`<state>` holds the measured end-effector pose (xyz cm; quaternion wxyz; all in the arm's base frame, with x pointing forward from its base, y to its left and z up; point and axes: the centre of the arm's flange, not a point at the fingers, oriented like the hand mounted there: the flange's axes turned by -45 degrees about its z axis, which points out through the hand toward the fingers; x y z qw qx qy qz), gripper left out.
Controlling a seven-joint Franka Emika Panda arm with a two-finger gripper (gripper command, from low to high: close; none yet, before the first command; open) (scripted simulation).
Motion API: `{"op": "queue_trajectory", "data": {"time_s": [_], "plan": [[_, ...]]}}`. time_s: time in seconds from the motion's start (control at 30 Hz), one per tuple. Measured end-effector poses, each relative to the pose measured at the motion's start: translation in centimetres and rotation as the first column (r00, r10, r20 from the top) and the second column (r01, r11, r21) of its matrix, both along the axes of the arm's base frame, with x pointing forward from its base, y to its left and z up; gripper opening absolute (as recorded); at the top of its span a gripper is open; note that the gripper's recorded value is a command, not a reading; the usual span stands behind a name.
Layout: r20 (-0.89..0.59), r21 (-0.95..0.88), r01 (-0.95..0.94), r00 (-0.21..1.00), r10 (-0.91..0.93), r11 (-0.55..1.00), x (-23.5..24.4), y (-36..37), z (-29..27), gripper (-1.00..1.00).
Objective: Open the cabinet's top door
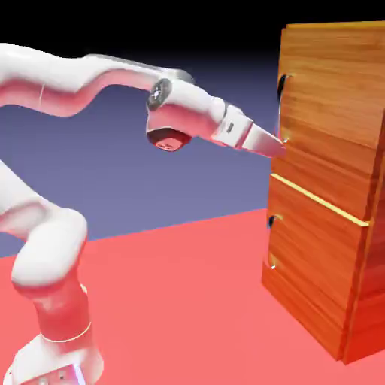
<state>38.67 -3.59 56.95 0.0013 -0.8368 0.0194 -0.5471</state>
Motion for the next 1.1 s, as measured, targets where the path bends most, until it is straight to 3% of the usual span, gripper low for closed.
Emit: {"op": "queue_trajectory", "data": {"time_s": [1.1], "plan": [[0.401,-0.034,0.038,0.916,-0.021,0.999,3.0,9.7,0.6,0.0]]}}
